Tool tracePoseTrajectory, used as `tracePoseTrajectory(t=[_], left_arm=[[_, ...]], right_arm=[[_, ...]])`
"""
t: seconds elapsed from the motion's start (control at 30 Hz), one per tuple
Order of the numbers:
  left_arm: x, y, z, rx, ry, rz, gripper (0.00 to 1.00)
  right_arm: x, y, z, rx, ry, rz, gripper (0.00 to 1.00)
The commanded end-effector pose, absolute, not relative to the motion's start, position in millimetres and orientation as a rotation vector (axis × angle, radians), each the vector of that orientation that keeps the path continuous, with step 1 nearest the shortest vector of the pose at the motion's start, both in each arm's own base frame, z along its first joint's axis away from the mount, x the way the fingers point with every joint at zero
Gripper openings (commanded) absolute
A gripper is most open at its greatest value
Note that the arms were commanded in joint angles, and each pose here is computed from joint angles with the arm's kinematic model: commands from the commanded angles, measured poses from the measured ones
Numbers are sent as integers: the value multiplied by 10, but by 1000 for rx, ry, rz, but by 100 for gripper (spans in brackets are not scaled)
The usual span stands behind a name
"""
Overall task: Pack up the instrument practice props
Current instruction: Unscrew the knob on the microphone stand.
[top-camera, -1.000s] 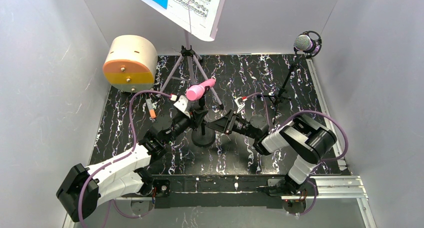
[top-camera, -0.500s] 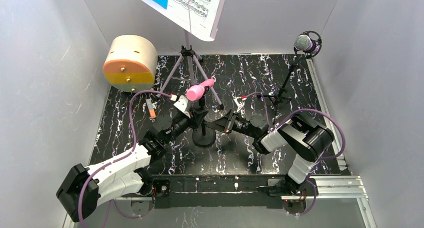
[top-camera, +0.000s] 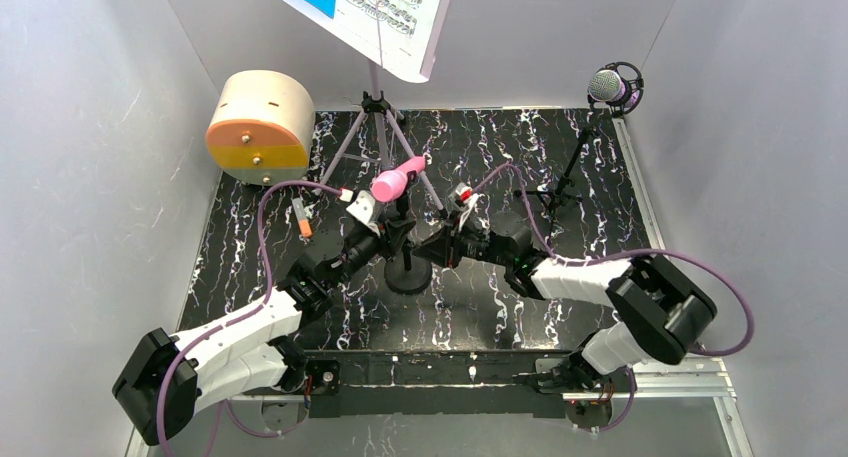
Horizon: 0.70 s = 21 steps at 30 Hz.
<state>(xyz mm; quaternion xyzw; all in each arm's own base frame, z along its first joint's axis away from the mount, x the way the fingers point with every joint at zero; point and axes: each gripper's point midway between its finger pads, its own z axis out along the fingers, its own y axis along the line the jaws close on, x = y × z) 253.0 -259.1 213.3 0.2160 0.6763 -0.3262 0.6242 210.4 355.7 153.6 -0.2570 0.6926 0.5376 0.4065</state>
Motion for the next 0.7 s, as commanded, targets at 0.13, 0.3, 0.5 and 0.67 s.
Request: tracePoseTrajectory(t=[0.13,0.3,0.5,0.67], left_arm=[[2256,-2741,1757,572,1703,-877,0],[2247,-2752,1761,575,1703,-886,0],[2239,-2751,1770,570,1703,-893,0],[2255,-2743,1760,560,1708,-887,0]], right_arm=[[2220,3515,1361,-1274,1369,590,1],[2182,3568,1233,-1486,1144,255,1],[2227,3549,1226,-1642,883,-194,1],[2234,3564,1345,-1698,648,-521,1]])
